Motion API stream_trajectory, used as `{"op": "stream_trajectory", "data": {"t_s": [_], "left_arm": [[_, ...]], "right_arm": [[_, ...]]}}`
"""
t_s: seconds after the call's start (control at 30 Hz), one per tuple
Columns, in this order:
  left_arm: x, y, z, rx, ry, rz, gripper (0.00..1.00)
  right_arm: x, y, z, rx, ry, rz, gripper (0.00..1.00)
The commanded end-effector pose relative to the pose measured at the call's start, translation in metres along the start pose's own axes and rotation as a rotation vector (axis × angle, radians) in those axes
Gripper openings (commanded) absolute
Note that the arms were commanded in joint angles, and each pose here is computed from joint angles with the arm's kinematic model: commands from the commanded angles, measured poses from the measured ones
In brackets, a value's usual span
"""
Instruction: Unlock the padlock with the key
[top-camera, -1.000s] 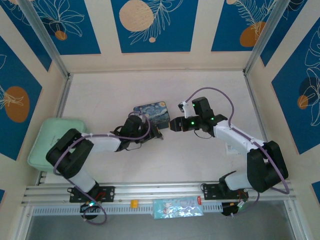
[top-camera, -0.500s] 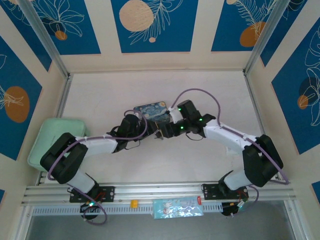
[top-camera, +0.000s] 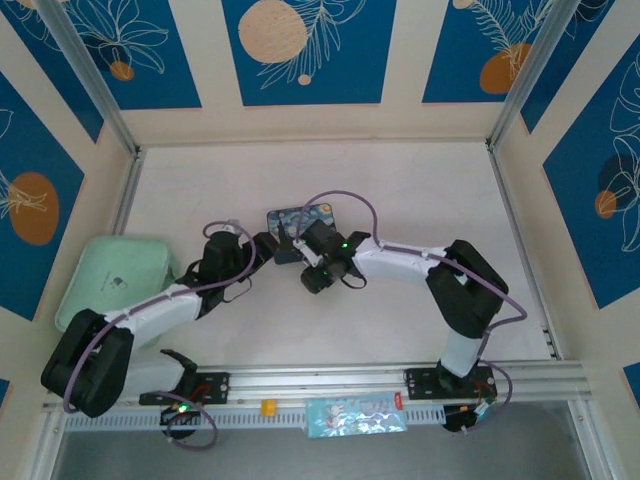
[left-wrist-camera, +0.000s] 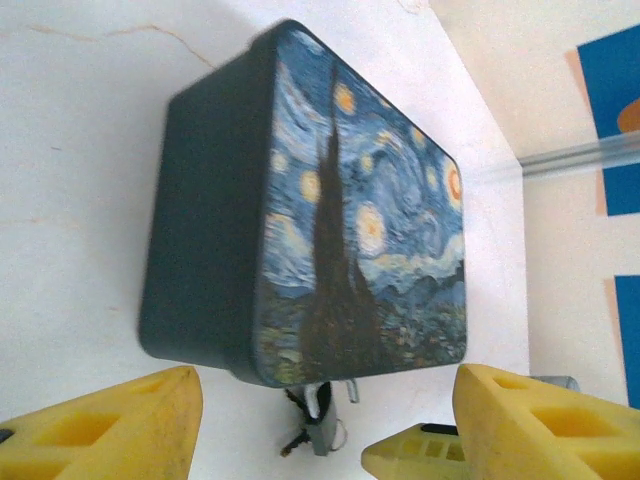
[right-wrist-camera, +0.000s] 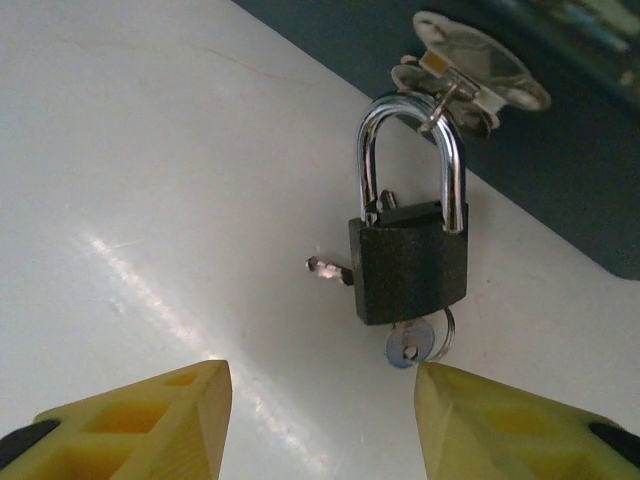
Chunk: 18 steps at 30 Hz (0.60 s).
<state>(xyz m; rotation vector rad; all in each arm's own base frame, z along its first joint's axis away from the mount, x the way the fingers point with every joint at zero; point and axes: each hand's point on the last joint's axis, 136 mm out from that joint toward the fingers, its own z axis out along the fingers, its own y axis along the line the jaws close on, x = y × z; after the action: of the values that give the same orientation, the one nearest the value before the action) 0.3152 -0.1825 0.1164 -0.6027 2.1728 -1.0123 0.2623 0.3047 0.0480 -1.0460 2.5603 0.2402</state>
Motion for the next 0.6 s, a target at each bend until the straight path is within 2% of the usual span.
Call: {"op": "stream_trajectory", "data": {"t_s": [0.0,0.13,0.3,0.57], "left_arm": [[-0.002,0.015,-0.003,-0.039,-0.006,-0.024,0.66],[-0.003,0.015,-0.001,-0.028,-0.004,-0.036,0.66],[-0.005,0.009,0.004,-0.008,0.003,-0.048,0.66],[-0.022,0.000,0.015,0.014,-0.035,-0.020,0.66]], "right_arm": [[-0.007,-0.007,0.000,0.088,-0.002,-0.050,0.52],[-0.009,-0.012,0.010,0.143,-0.010,-0.067,0.49],[-0.010,-0.018,0.019,0.199,-0.040,-0.112,0.41],[-0.019,-0.021,0.018,0.174,-0.126,-0.232,0.14]]}}
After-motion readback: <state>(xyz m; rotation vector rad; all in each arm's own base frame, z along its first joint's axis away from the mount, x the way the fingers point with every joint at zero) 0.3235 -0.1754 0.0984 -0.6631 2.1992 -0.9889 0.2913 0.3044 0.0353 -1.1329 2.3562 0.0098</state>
